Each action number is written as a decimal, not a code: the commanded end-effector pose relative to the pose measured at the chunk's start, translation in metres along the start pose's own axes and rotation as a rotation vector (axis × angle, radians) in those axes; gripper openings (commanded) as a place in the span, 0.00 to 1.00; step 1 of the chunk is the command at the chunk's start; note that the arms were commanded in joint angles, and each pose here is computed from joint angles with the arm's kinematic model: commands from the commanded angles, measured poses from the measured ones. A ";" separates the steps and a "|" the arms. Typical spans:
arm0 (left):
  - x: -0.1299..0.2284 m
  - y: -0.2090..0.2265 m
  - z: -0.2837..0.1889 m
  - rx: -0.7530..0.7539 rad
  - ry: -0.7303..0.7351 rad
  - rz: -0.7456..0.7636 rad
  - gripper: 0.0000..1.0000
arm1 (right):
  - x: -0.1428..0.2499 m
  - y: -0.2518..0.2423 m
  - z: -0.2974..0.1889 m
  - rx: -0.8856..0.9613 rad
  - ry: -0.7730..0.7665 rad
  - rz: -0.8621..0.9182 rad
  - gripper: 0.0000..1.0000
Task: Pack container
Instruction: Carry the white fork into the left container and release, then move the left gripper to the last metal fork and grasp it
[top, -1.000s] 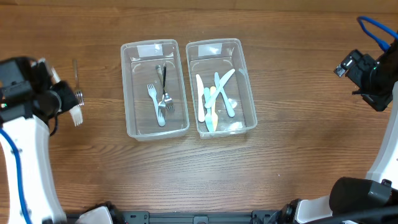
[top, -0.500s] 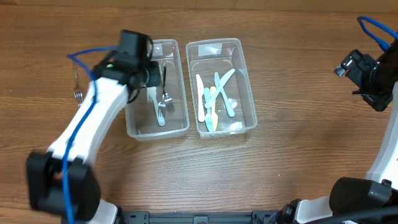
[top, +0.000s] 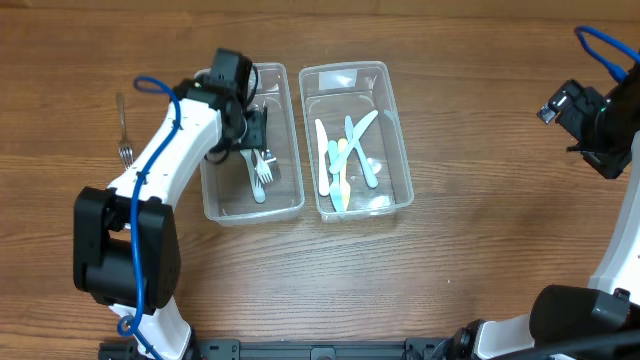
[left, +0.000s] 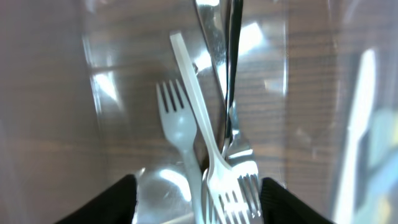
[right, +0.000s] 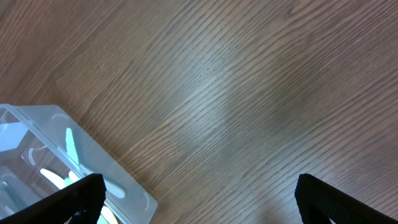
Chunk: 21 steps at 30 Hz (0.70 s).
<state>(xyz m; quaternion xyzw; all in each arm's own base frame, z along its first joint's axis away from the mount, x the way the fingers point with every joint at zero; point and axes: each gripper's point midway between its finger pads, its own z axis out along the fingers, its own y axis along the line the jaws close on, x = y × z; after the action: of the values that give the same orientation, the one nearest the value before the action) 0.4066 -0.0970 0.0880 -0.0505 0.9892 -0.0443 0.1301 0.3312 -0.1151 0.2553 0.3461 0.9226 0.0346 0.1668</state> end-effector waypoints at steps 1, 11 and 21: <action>-0.047 0.009 -0.085 -0.033 -0.170 0.005 0.72 | -0.001 0.001 -0.003 -0.001 -0.013 -0.006 1.00; -0.045 0.228 -0.153 -0.235 -0.178 -0.444 0.94 | -0.001 0.001 -0.003 -0.002 -0.014 -0.006 1.00; -0.027 0.248 -0.003 -0.126 0.169 -0.358 0.93 | -0.001 0.001 -0.003 -0.001 -0.014 -0.006 1.00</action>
<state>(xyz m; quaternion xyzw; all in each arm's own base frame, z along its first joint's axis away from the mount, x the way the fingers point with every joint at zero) 0.4048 0.1628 0.1087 -0.2715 0.9597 0.0188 0.0694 0.3312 -0.1150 0.2552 0.3460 0.9227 0.0346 0.1666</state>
